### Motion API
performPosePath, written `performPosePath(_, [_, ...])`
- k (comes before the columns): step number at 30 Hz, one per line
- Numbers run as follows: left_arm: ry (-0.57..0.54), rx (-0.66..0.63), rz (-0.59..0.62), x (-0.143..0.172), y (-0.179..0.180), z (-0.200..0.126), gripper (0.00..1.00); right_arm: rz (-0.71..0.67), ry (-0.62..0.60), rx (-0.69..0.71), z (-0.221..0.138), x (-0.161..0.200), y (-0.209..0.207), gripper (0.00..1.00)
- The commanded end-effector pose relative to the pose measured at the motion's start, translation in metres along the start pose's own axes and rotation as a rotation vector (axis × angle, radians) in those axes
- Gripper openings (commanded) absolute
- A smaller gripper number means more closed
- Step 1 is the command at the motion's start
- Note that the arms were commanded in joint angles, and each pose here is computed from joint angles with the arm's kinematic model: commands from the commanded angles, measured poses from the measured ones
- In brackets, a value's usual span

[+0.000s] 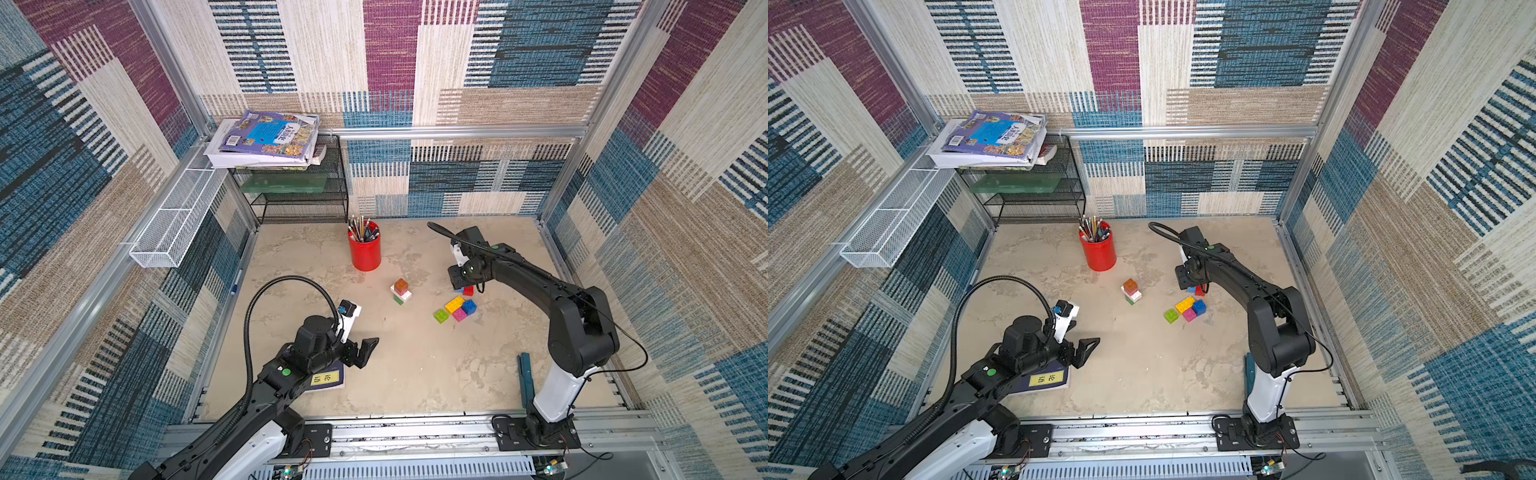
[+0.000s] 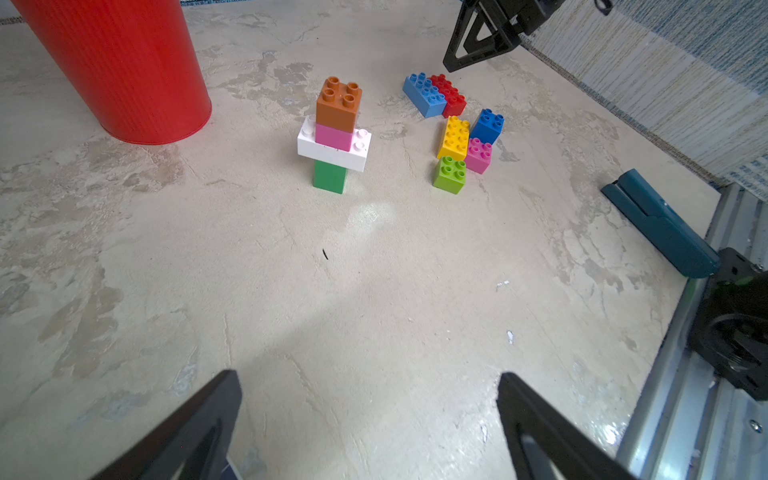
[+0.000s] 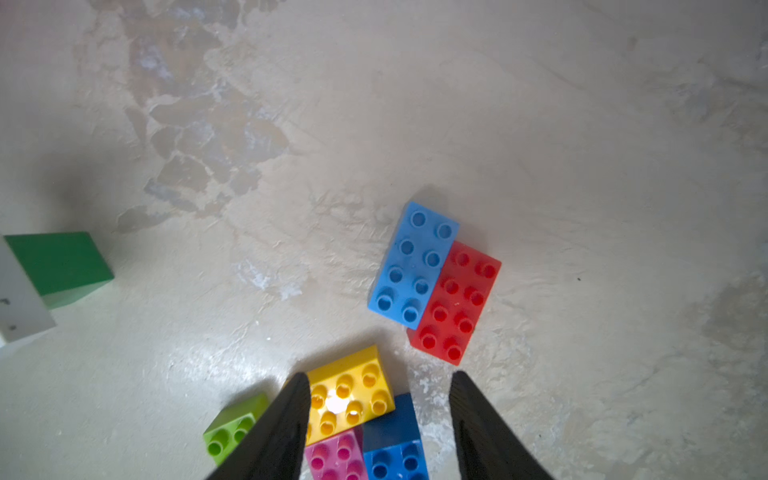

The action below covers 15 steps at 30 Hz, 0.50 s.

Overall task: Assemble the letter f with lego
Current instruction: Pick up the lego brick from the center of the board.

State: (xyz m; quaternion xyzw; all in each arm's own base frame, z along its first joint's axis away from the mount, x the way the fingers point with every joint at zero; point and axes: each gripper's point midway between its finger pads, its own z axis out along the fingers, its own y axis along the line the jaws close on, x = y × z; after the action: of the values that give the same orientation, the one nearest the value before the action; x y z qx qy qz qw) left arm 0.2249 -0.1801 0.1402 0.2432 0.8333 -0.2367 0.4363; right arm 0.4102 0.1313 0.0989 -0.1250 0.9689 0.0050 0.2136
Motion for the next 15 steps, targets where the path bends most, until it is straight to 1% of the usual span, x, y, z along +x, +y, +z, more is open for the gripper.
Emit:
performPosePath(1, [-0.013,0.005,0.013,-0.005,-0.001,0.0,0.99,0.04,-0.036,0.002,0.011,-0.014,-0.007,0.58])
performPosePath(6, [-0.011,0.004,0.014,-0.005,-0.001,0.001,0.99,0.052,-0.02,0.003,0.033,-0.023,-0.013,0.58])
performPosePath(11, [-0.012,0.002,0.013,-0.005,0.0,0.001,0.99,0.041,-0.013,-0.017,0.044,-0.03,-0.009,0.57])
performPosePath(15, [-0.011,0.002,0.014,-0.005,-0.001,0.001,0.99,0.045,0.002,0.0,0.051,-0.03,-0.012,0.57])
